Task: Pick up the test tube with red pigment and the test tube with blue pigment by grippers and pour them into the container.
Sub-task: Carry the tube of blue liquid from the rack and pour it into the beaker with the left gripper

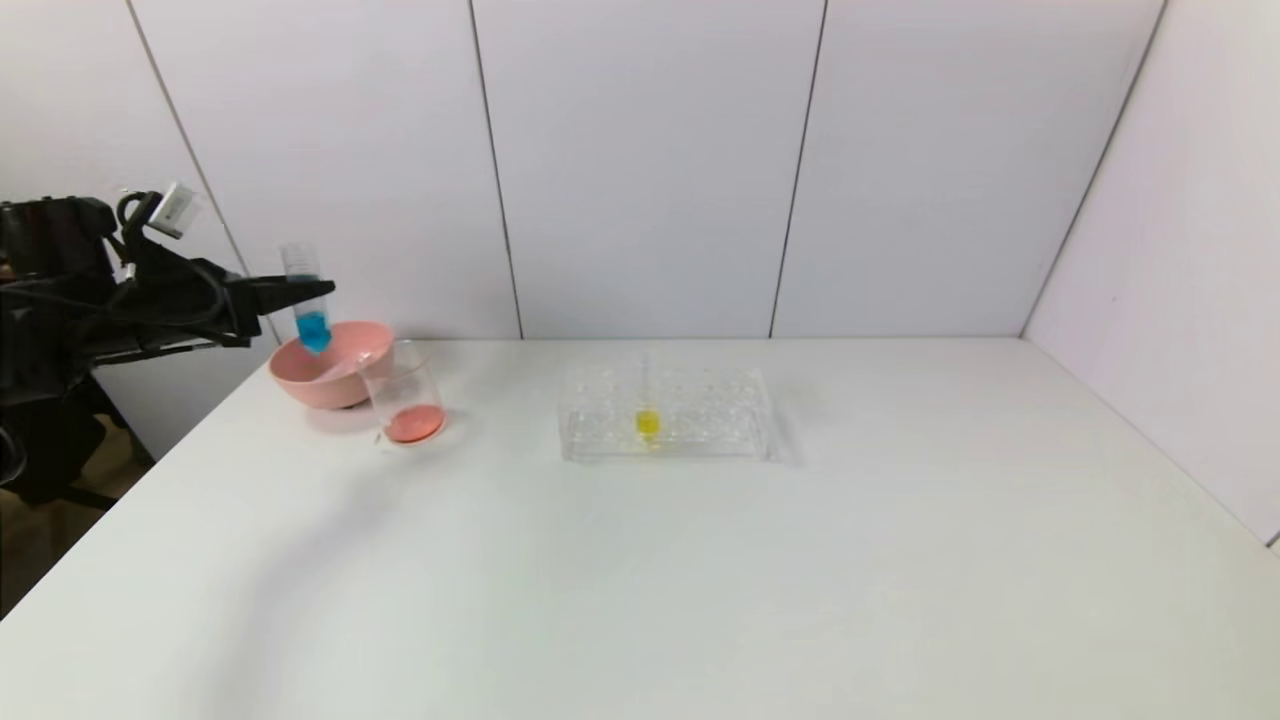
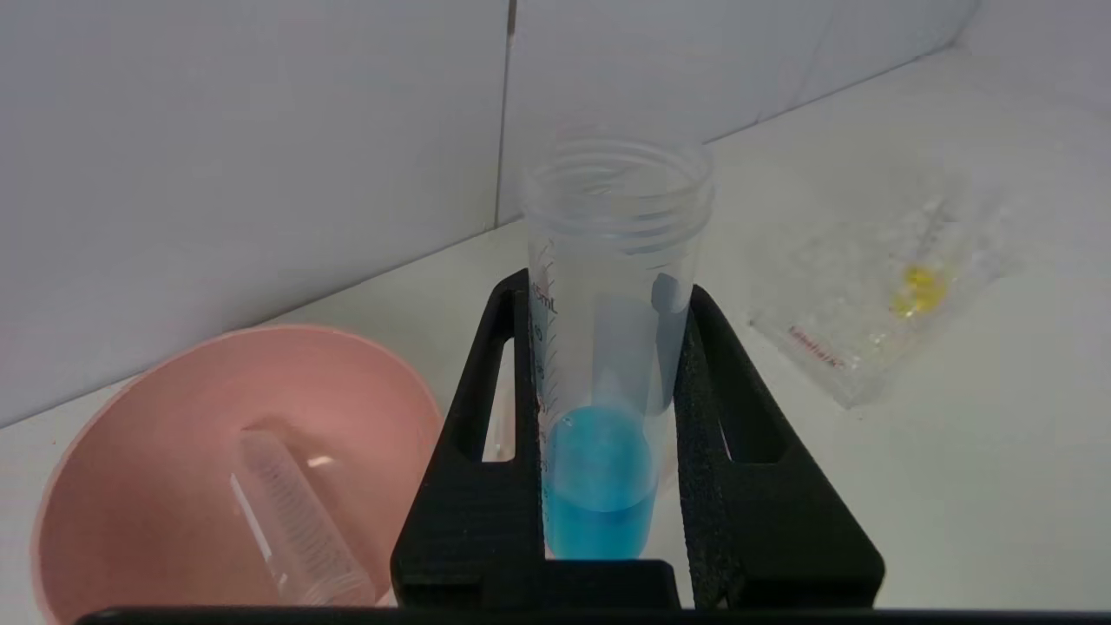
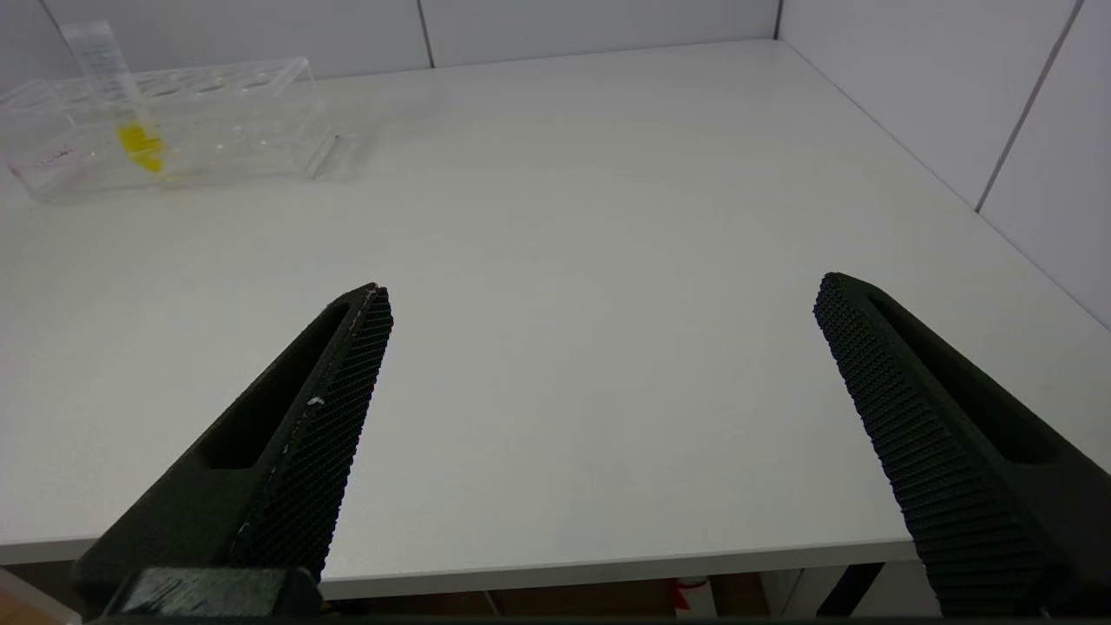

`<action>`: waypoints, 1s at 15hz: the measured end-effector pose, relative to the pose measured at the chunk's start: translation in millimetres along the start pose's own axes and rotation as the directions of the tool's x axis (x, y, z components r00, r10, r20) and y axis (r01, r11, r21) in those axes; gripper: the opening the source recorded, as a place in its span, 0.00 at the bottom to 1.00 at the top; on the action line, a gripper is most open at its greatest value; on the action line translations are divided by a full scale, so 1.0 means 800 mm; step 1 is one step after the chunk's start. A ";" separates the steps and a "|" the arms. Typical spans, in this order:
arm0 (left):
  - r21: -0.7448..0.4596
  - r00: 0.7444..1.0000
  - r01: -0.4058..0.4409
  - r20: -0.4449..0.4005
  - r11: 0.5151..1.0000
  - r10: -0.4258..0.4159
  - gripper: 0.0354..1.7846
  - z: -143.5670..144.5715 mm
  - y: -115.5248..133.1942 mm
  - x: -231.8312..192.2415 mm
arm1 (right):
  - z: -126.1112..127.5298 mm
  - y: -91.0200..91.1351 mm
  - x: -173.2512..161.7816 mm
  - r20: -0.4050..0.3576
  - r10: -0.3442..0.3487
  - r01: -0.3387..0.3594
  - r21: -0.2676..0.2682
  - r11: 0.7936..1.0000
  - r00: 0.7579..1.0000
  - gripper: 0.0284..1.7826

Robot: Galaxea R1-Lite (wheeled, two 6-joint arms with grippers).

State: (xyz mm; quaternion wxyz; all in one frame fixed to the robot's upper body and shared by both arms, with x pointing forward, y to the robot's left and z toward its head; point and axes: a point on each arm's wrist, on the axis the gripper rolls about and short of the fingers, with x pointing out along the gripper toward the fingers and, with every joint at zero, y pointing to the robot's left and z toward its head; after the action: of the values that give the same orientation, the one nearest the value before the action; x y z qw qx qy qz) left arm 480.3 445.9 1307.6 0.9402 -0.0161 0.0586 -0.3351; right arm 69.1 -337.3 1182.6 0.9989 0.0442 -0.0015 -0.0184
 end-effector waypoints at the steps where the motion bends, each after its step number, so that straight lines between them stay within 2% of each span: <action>1: 0.028 0.999 -0.021 -0.035 0.999 0.022 0.24 -0.006 0.004 0.005 | 0.000 0.000 0.000 0.000 0.000 0.000 0.000 1.000 1.000 1.00; 4: 0.111 0.990 -0.020 -0.139 0.994 0.035 0.24 -0.014 0.014 0.008 | 0.000 0.000 0.000 0.000 0.000 0.000 0.000 1.000 1.000 1.00; 9: 0.224 0.966 -0.015 -0.248 0.974 0.072 0.24 0.009 0.012 0.013 | 0.000 0.000 0.000 0.000 0.000 0.000 0.000 1.000 1.000 1.00; 12: 0.296 0.930 -0.001 -0.351 0.955 0.110 0.24 0.019 0.001 0.020 | 0.000 0.000 0.000 0.000 0.000 0.000 0.000 1.000 1.000 1.00; 15: 0.390 0.879 0.038 -0.451 0.920 0.156 0.24 0.020 -0.007 0.024 | 0.000 0.000 0.000 0.000 0.000 0.000 0.000 1.000 1.000 1.00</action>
State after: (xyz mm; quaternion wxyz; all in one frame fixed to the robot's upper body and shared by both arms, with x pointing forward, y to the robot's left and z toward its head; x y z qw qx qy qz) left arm 493.8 429.5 1321.8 0.8915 0.2542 0.2193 -0.3042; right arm 69.1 -337.3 1182.6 0.9989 0.0442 -0.0015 -0.0184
